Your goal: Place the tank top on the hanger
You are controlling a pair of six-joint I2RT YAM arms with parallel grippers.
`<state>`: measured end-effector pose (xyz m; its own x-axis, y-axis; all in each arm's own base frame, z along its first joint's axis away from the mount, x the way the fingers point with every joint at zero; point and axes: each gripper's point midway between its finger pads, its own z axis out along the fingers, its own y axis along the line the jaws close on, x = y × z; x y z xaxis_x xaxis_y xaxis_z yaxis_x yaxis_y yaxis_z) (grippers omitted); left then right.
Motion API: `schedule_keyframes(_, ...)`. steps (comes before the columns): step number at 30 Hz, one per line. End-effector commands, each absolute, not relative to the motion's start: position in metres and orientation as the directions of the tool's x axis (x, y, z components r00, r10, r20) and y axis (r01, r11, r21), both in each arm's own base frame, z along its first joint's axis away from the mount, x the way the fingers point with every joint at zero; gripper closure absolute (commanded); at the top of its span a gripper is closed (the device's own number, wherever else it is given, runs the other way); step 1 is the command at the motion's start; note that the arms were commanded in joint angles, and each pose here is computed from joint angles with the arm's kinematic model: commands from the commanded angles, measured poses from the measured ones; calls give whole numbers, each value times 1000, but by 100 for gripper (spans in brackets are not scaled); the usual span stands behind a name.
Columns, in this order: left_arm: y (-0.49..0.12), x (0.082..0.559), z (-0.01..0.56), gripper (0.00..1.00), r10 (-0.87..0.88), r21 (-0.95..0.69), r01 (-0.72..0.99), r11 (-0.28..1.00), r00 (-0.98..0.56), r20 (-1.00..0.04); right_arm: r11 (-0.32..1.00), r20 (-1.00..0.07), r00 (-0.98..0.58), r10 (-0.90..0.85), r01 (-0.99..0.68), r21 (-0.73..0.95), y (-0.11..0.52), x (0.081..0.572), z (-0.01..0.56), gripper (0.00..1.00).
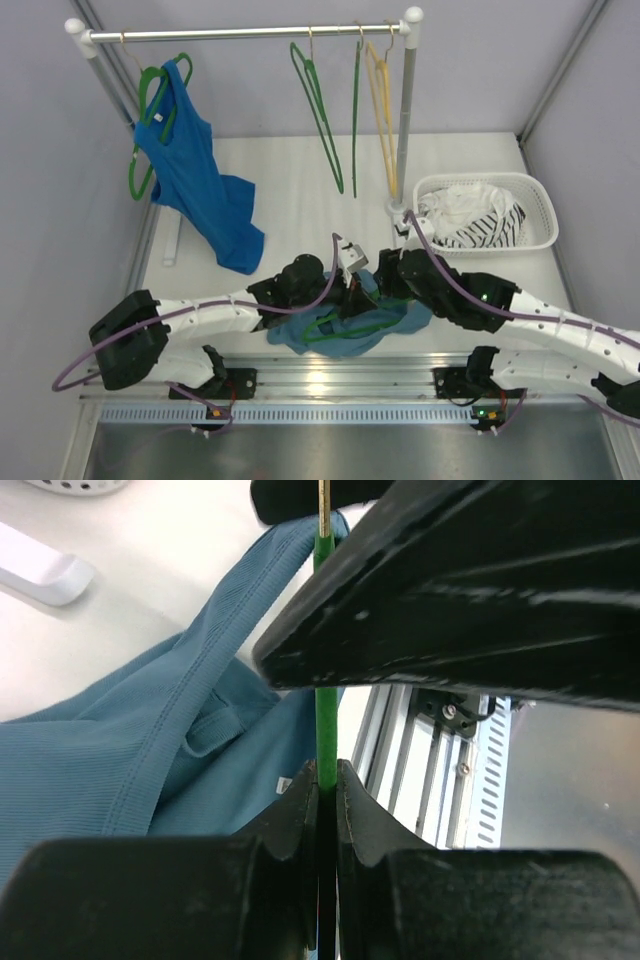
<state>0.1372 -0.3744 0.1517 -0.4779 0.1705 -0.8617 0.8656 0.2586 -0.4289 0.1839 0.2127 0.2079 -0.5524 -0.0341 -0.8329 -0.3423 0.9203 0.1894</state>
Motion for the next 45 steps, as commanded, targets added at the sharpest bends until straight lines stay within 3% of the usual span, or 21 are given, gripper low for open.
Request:
schedule_keyframes(1, -396, 152, 199, 100, 33, -376, 894, 244, -395, -918, 937, -845, -535, 29, -280, 210, 212, 195, 210, 44)
schedule_keyframes(7, -403, 153, 193, 98, 37, -377, 884, 277, -402, -915, 946, -845, -534, 40, -251, 204, 204, 195, 201, 67)
schedule_keyframes(8, -404, 154, 191, 96, 38, -380, 880, 286, -407, -913, 946, -844, -535, 43, -250, 206, 203, 194, 200, 76)
schedule_keyframes(10, -404, 157, 192, 87, 20, -394, 868, 303, -419, -908, 945, -845, -532, 49, -250, 212, 201, 193, 198, 92)
schedule_keyframes(12, -403, 159, 192, 82, 13, -402, 858, 320, -428, -904, 940, -848, -528, 44, -265, 214, 200, 191, 197, 100)
schedule_keyframes(16, -399, 165, 192, 65, -2, -421, 830, 366, -451, -892, 924, -855, -515, 63, -294, 245, 197, 185, 195, 100)
schedule_keyframes(19, -394, 169, 197, 60, -25, -430, 811, 397, -459, -888, 918, -860, -507, 66, -306, 251, 194, 183, 194, 100)
schedule_keyframes(20, -393, 168, 198, 49, -28, -434, 807, 400, -462, -886, 921, -860, -506, 62, -304, 245, 192, 183, 193, 100)
schedule_keyframes(21, -392, 169, 201, 47, -35, -436, 805, 403, -462, -886, 921, -862, -504, 55, -307, 238, 191, 183, 192, 100)
schedule_keyframes(28, -372, 176, 219, 45, -86, -443, 761, 475, -460, -883, 917, -864, -503, 33, -329, 226, 191, 181, 190, 100)
schedule_keyframes(35, -324, 194, 217, 46, -147, -467, 565, 680, -519, -842, 928, -859, -510, 38, -301, 220, 184, 180, 187, 100)
schedule_keyframes(39, -285, 183, 180, 48, -69, -417, 414, 809, -638, -767, 937, -855, -514, 62, -266, 228, 181, 182, 188, 100)
schedule_keyframes(45, -263, 158, 144, 48, -2, -405, 364, 839, -742, -671, 948, -860, -504, 75, -232, 219, 176, 186, 189, 100)
